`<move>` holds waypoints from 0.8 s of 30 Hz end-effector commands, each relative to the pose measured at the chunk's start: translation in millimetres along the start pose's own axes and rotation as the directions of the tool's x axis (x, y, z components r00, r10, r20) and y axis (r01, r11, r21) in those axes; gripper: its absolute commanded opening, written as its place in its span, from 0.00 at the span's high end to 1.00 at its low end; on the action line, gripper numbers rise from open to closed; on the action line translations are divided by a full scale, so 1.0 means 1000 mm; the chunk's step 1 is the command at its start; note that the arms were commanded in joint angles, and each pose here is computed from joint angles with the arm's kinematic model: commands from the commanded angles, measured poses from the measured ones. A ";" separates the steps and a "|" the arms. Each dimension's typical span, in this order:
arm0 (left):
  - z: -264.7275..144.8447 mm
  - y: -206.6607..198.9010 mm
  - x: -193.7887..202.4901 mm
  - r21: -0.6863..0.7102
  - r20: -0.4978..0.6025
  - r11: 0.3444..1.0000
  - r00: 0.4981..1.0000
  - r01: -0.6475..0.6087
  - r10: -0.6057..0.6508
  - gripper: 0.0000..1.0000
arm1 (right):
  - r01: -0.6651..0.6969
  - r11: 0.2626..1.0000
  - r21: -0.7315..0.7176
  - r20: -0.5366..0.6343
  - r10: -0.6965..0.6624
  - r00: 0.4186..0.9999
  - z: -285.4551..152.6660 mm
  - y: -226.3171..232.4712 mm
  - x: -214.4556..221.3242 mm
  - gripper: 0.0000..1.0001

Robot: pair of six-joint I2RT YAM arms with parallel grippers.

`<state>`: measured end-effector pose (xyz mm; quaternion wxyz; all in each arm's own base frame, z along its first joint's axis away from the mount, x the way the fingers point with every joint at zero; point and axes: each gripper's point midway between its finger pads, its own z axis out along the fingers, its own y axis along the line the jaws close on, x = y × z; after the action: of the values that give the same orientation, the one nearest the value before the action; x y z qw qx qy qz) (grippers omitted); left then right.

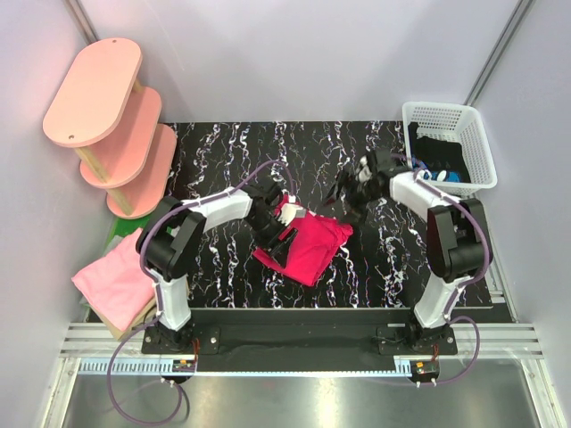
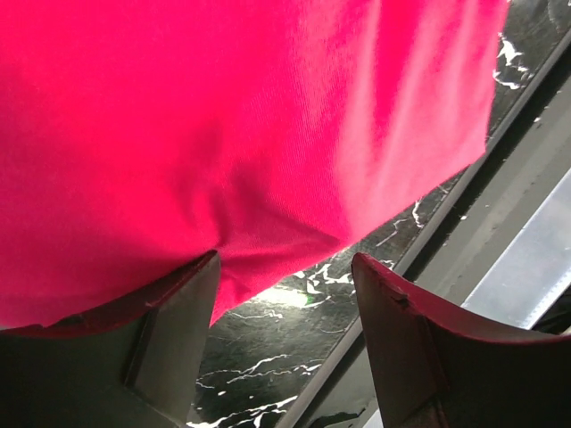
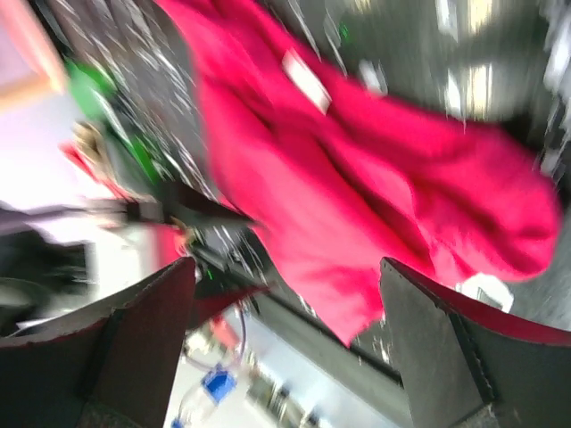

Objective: Fold and stack the t-shirts
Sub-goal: Smooth out wrinkles on the folded tshirt

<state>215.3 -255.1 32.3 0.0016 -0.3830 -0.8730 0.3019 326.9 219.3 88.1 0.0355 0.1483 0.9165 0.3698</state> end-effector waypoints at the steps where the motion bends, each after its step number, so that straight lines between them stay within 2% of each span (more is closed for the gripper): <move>1: 0.014 0.015 -0.005 -0.022 0.000 1.000 1.000 0.001 -0.001 0.32 | 0.054 0.998 0.028 0.056 -0.056 0.997 -0.013 0.013 -0.033 0.10; 6: 0.003 0.021 -0.015 -0.080 0.025 0.997 1.000 -0.015 0.017 0.32 | 0.057 0.998 0.029 0.050 -0.058 0.997 -0.010 0.013 -0.036 0.11; 9: -0.041 0.007 -0.041 -0.116 0.150 0.991 0.985 -0.065 0.082 0.31 | 0.067 0.998 -0.012 0.059 -0.066 0.996 -0.019 0.025 -0.031 0.11; 15: -0.116 0.005 -0.065 -0.142 0.333 0.989 0.939 -0.043 0.089 0.30 | 0.040 0.989 -0.142 0.032 -0.035 0.999 -0.018 0.042 -0.021 0.10; 19: -0.130 0.008 -0.057 -0.148 0.359 0.989 0.931 -0.019 0.072 0.30 | 0.069 0.986 -0.154 0.026 -0.066 0.997 -0.010 0.047 -0.030 0.09; 24: -0.125 0.004 -0.041 -0.137 0.337 0.990 0.940 -0.011 0.057 0.30 | 0.089 0.982 -0.168 -0.093 -0.106 0.990 0.029 0.057 -0.008 0.09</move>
<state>292.2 -214.6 144.4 -0.1960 -0.3282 -0.8750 0.2971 360.5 235.3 105.0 0.0446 0.1294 0.8986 0.4168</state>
